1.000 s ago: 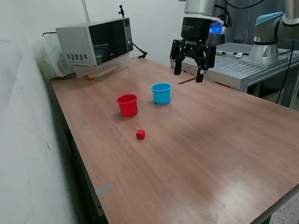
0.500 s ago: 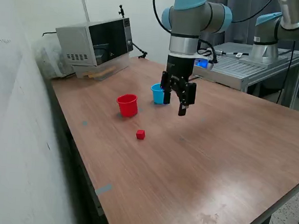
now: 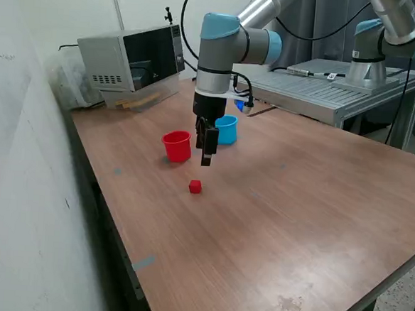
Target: Place red objects in the red bin, and blue objects in the blue bin.
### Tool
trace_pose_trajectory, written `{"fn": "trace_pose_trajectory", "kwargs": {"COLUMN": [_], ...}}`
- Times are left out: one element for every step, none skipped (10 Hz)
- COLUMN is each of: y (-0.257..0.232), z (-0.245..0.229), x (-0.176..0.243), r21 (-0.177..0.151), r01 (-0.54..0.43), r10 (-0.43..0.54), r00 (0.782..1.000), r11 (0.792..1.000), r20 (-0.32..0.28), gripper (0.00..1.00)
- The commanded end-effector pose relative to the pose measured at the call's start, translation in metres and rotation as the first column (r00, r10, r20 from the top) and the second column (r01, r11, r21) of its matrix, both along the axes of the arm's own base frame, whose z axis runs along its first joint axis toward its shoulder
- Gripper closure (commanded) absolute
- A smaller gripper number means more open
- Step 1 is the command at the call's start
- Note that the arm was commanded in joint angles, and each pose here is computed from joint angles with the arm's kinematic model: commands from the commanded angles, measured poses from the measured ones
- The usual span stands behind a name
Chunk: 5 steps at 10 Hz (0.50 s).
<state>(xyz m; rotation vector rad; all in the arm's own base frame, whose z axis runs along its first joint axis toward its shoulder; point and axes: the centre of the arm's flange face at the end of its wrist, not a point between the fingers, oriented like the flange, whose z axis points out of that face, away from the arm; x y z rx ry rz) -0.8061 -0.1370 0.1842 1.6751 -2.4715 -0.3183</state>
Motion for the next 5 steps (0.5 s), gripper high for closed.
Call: {"fn": "trace_pose_trajectory", "kwargs": {"y": [0.042, 0.041, 0.04, 0.036, 0.032], "z": [-0.031, -0.038, -0.046, -0.052, -0.055], "x": [-0.009, -0.01, -0.012, -0.014, -0.014], "r21": [-0.003, -0.003, -0.002, -0.006, -0.009], "r01": [0.093, 0.091, 0.094, 0.107, 0.109], "r10": [-0.093, -0.091, -0.094, -0.107, -0.108], "r00": [0.996, 0.996, 0.996, 0.994, 0.994], "r11": [0.996, 0.996, 0.996, 0.994, 0.994], "r20": [-0.001, 0.001, 0.006, 0.006, 0.009], "gripper": [0.0, 0.0, 0.0, 0.0, 0.0]}}
